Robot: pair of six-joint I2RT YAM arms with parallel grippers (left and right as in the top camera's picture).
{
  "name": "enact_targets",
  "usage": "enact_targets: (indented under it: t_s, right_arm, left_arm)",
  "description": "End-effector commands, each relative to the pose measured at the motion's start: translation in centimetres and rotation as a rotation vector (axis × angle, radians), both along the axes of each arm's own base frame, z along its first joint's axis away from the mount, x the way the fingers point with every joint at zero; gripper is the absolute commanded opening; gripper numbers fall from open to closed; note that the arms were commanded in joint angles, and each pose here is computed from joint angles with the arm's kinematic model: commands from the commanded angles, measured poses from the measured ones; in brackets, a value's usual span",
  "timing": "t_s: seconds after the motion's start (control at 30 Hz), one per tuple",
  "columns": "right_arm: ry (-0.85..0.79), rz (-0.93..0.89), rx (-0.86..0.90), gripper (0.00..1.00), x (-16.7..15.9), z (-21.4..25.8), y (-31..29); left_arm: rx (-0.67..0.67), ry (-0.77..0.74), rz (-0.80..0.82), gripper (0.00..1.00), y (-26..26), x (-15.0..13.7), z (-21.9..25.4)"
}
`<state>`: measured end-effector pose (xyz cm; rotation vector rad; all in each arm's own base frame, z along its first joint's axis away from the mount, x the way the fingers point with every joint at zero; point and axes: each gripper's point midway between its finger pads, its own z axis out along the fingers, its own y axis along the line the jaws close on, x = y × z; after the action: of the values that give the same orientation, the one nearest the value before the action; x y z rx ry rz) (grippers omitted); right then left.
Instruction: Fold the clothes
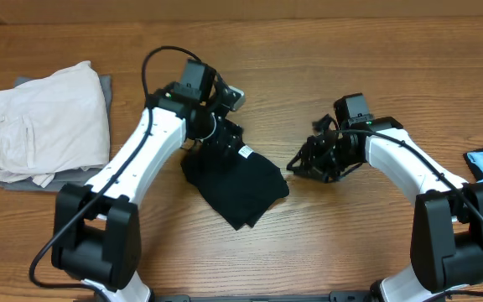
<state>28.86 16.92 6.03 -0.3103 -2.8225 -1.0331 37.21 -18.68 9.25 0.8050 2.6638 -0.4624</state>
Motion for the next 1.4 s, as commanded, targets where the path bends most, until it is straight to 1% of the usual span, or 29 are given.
enact_targets:
  t_s: [0.0,0.03,0.1,0.13,0.17,0.23,0.27,0.37,0.43,0.47,0.5,0.57,0.6,0.7,0.83,0.87,0.97,1.03,1.1,1.17,1.2,1.23,1.3,1.33,1.37]
  right_arm:
    - [-0.027,0.076,0.030,0.25,-1.0,1.6,0.5]
    - [0.004,0.087,0.024,0.23,-1.8,1.5,0.5]
    - [0.057,0.100,-0.003,0.22,-3.1,1.1,0.4]
    - [0.076,0.110,-0.010,0.23,-3.8,0.9,0.5]
    - [0.091,0.121,-0.013,0.27,-4.4,0.6,0.7]
    - [0.122,0.127,-0.021,0.34,-5.6,-0.3,1.2]
    - [0.127,0.120,-0.021,0.40,-5.8,-0.8,1.5]
    - [0.071,0.128,0.027,0.45,-5.5,-1.6,3.4]
    - [0.036,0.111,0.042,0.45,-4.9,-1.9,4.4]
    - [0.023,0.103,0.052,0.45,-4.6,-1.9,4.8]
    - [0.006,0.098,0.061,0.42,-4.2,-1.8,5.3]
    - [-0.034,0.110,0.096,0.21,-3.6,-1.3,6.1]
    - [-0.046,0.114,0.121,0.14,-3.3,-0.9,6.4]
    - [-0.084,0.105,0.149,0.04,-2.0,0.1,6.5]
    - [-0.108,0.049,0.102,0.04,-0.4,-0.3,4.9]
    - [-0.101,0.007,0.031,0.04,0.1,-1.1,3.4]
    - [-0.086,-0.054,-0.054,0.04,0.7,-2.1,1.0]
    - [-0.091,-0.092,-0.058,0.04,1.4,-2.2,-0.2]
    - [-0.112,-0.112,-0.039,0.04,2.3,-1.9,-0.8]
    - [-0.146,-0.094,-0.006,0.04,2.7,-1.4,-0.8]
    - [-0.147,-0.095,0.002,0.06,2.8,-1.3,-0.8]
    - [-0.152,-0.089,0.005,0.12,2.8,-1.3,-0.8]
    - [-0.190,-0.043,0.009,0.34,2.8,-1.2,-0.7]
    - [-0.202,-0.027,0.007,0.41,2.7,-1.2,-0.8]
    - [-0.197,-0.026,0.005,0.43,2.6,-1.3,-1.0]
  left_arm:
    - [-0.007,0.008,-0.095,0.67,-0.9,-0.5,-1.7]
    - [-0.009,0.016,-0.096,0.59,-0.9,-0.5,-2.1]
    - [-0.008,0.028,-0.085,0.49,-1.0,-0.4,-2.7]
    - [-0.007,0.037,-0.078,0.47,-1.0,-0.3,-3.1]
    - [-0.006,0.051,-0.067,0.43,-1.0,-0.4,-3.5]
    - [-0.006,0.077,-0.039,0.40,-0.8,-0.4,-4.1]
    - [-0.007,0.087,-0.024,0.40,-0.8,-0.5,-4.2]
    - [-0.007,0.094,-0.014,0.39,-0.7,-0.5,-4.0]
    - [-0.008,0.097,-0.010,0.39,-0.7,-0.5,-3.7]
    - [-0.004,0.099,-0.006,0.42,-0.6,-0.5,-3.5]
    - [-0.002,0.103,-0.006,0.44,-0.6,-0.5,-3.3]
    - [0.002,0.112,-0.005,0.47,-0.6,-0.6,-2.7]
    - [0.008,0.117,-0.004,0.47,-0.5,-0.6,-2.5]
    - [0.023,0.136,-0.006,0.48,-0.2,-1.0,-2.3]
    - [0.065,0.165,0.003,0.48,0.6,-1.7,-2.6]
    - [0.097,0.168,0.012,0.50,1.2,-1.8,-2.8]
    - [0.123,0.177,0.027,0.51,2.0,-1.9,-3.0]
    - [0.121,0.186,0.036,0.55,2.4,-1.9,-3.0]
    - [0.123,0.192,0.046,0.55,2.8,-1.9,-3.0]
    - [0.121,0.192,0.052,0.56,3.0,-1.8,-3.0]
    - [0.118,0.192,0.053,0.56,3.0,-1.8,-3.0]
    - [0.117,0.192,0.052,0.56,3.0,-1.8,-3.0]
    - [0.120,0.195,0.053,0.58,3.0,-1.8,-3.0]
    - [0.130,0.198,0.056,0.59,3.3,-1.9,-3.1]
    - [0.141,0.200,0.062,0.59,3.6,-1.9,-3.2]
